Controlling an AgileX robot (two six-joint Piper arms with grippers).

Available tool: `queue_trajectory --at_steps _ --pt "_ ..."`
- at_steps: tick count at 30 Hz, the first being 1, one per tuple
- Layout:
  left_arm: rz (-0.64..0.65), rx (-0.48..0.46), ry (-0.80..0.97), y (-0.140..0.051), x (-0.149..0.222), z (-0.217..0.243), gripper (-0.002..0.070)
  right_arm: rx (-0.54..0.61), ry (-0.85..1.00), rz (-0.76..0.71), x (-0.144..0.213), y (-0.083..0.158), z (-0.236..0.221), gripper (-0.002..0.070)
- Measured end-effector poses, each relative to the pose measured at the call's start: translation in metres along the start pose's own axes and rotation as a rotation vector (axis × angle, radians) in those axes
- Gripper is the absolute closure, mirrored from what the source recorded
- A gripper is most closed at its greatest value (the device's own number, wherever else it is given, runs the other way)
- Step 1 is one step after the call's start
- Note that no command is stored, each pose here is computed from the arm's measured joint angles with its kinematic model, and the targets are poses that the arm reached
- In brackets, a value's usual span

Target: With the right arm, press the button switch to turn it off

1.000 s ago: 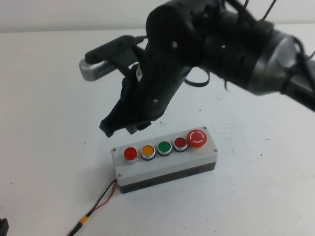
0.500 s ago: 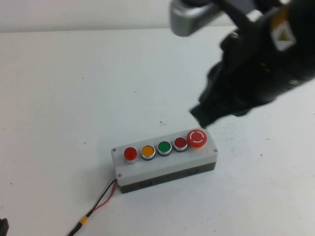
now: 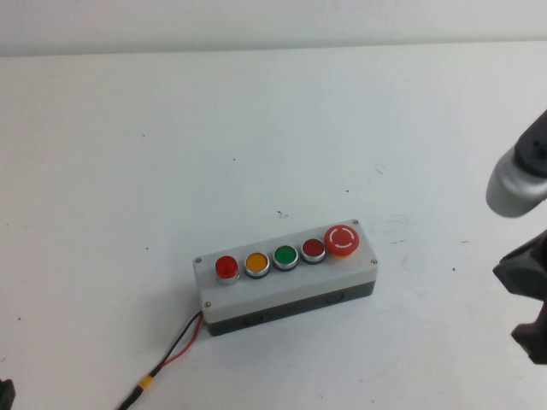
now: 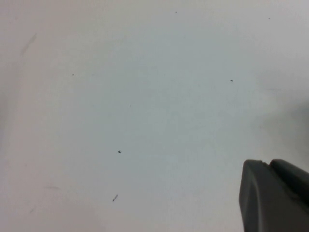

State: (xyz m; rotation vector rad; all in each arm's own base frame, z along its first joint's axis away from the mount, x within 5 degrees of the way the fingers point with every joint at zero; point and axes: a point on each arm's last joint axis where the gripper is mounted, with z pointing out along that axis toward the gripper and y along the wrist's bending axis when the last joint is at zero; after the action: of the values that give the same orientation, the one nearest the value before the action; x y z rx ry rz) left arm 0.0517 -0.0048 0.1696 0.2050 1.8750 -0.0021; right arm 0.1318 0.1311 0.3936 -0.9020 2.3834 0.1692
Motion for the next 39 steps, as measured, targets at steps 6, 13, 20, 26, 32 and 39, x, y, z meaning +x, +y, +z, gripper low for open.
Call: queue_trajectory --at_steps 6,13,20,26,32,39 --pt "0.000 0.000 0.000 0.000 0.000 0.000 0.0677 0.025 -0.006 -0.019 0.015 -0.001 0.024 0.0692" --pt "0.000 0.000 0.000 0.000 0.000 0.000 0.0677 0.070 -0.243 0.193 0.059 -0.032 0.059 0.0692" --pt "0.000 0.000 0.000 0.000 0.000 0.000 0.0677 0.320 -0.604 0.387 0.152 -0.057 0.082 0.0692" --pt "0.000 0.000 0.000 0.000 0.000 0.000 0.0677 0.460 -0.776 0.494 0.210 -0.047 0.098 0.0692" --pt "0.000 0.000 0.000 0.000 0.000 0.000 0.0677 0.521 -0.919 0.485 0.220 -0.041 0.088 0.0692" --pt "0.000 0.000 0.000 0.000 0.000 0.000 0.0677 0.520 -0.937 0.503 0.228 -0.035 0.086 0.0692"
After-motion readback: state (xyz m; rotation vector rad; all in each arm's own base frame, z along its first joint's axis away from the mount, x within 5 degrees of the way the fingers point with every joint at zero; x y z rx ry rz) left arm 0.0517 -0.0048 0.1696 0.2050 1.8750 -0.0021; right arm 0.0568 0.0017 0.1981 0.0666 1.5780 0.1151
